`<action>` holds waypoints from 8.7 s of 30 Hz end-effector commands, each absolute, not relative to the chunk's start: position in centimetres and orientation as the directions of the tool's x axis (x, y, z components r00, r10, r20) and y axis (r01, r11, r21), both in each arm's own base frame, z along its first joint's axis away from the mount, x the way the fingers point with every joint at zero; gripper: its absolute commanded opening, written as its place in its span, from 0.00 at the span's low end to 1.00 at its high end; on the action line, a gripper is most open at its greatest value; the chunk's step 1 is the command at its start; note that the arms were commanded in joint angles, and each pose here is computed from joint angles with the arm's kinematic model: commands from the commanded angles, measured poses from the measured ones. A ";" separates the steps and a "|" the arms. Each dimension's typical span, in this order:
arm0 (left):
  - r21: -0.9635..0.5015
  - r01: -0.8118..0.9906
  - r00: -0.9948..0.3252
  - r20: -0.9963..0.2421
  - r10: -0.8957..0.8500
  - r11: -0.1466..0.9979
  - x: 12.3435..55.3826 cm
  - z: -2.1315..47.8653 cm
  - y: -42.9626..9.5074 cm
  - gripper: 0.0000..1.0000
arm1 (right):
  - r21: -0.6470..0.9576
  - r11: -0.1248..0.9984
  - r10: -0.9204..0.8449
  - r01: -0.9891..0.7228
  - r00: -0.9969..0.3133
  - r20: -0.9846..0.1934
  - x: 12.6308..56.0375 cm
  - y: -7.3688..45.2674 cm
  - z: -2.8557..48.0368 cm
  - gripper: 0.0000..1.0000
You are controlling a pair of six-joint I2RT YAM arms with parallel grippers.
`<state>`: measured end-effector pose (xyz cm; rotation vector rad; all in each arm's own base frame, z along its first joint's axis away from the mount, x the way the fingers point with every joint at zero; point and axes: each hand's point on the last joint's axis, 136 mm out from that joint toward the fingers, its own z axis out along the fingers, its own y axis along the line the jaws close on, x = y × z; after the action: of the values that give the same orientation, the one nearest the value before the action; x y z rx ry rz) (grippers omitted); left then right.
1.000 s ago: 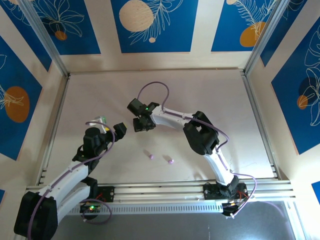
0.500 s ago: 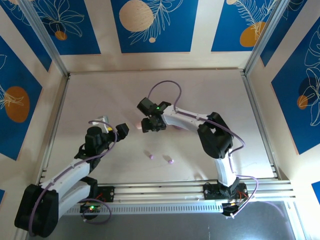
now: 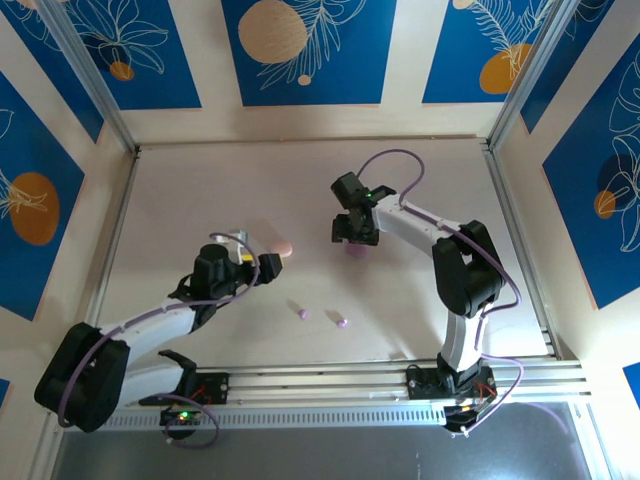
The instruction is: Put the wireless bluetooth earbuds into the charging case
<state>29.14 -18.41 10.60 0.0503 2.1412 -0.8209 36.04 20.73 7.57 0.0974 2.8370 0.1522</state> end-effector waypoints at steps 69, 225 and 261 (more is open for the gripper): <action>-0.533 0.374 -0.675 -0.718 -0.172 0.759 29.7 11.1 -20.6 1.00 | 0.079 0.994 -0.059 -0.071 -0.987 -0.153 32.1 25.7 3.6 0.54; -0.727 0.189 -0.731 -0.553 -0.399 0.660 31.5 9.0 -17.2 0.80 | 0.156 0.961 -0.189 -0.226 -0.956 -0.223 28.0 29.6 5.7 0.58; -0.738 0.189 -0.734 -0.545 -0.406 0.648 31.6 8.9 -17.2 0.84 | 0.029 0.943 -0.321 -0.330 -0.932 -0.165 27.8 32.1 3.3 0.56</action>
<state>31.45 -17.53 8.96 -0.1547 2.1633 -1.0672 27.79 31.89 3.17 -0.4766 2.9347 0.0997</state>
